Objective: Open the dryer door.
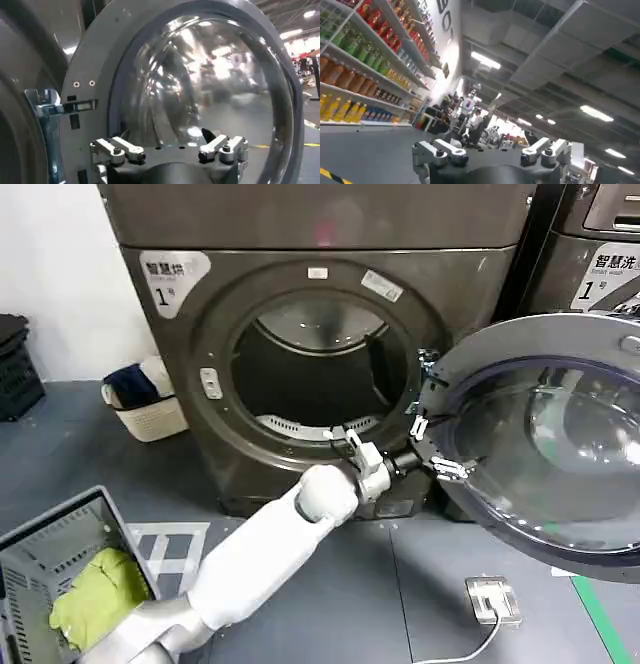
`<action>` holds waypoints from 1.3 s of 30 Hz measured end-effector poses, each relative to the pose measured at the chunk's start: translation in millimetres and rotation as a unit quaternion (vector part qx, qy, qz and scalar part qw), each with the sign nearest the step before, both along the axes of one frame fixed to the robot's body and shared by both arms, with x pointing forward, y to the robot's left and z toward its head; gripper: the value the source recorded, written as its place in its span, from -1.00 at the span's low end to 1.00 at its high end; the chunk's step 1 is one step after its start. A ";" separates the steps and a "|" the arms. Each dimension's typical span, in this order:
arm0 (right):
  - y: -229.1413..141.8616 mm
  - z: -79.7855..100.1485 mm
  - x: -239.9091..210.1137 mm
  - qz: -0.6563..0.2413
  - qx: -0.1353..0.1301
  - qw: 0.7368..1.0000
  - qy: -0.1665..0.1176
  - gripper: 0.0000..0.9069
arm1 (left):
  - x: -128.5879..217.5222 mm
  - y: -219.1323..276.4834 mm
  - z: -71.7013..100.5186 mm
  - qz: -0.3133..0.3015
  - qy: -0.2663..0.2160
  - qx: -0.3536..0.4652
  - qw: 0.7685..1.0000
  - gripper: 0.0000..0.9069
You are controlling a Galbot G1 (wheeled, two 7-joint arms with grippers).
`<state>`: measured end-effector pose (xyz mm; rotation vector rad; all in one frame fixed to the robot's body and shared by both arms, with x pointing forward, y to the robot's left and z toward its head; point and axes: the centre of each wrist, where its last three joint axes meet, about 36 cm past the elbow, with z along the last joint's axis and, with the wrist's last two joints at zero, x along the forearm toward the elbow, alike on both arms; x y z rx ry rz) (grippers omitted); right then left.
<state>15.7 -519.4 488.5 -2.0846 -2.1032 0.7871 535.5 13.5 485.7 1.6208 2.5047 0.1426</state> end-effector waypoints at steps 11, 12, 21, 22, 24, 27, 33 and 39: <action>2.8 1.5 5.7 0.020 0.014 1.000 -0.016 1.00 | -42.2 73.2 23.9 0.042 0.022 0.000 0.999 1.00; 3.3 1.2 6.8 0.022 0.015 1.000 -0.017 1.00 | -46.6 83.0 27.1 0.051 0.023 0.000 0.998 1.00; 6.0 -3.9 15.2 0.034 0.026 0.999 -0.022 1.00 | -100.4 162.3 61.3 0.138 0.018 0.019 0.990 1.00; 6.3 -4.8 16.3 0.035 0.027 0.999 -0.023 1.00 | -106.9 170.7 63.5 0.150 0.016 0.025 0.988 1.00; 6.7 -7.5 18.6 0.037 0.031 0.999 -0.025 1.00 | -118.8 187.6 66.2 0.176 0.019 0.038 0.983 1.00; 6.7 -11.9 20.9 0.038 0.037 0.998 -0.027 1.00 | -135.2 209.0 68.7 0.213 0.026 0.045 0.976 1.00; 8.6 -20.0 28.1 0.046 0.048 0.997 -0.030 1.00 | -167.6 247.1 69.3 0.294 0.074 0.053 0.952 1.00; 9.2 -28.1 34.9 0.056 0.061 0.996 -0.034 1.00 | -190.7 284.8 73.1 0.388 0.162 0.070 0.905 1.00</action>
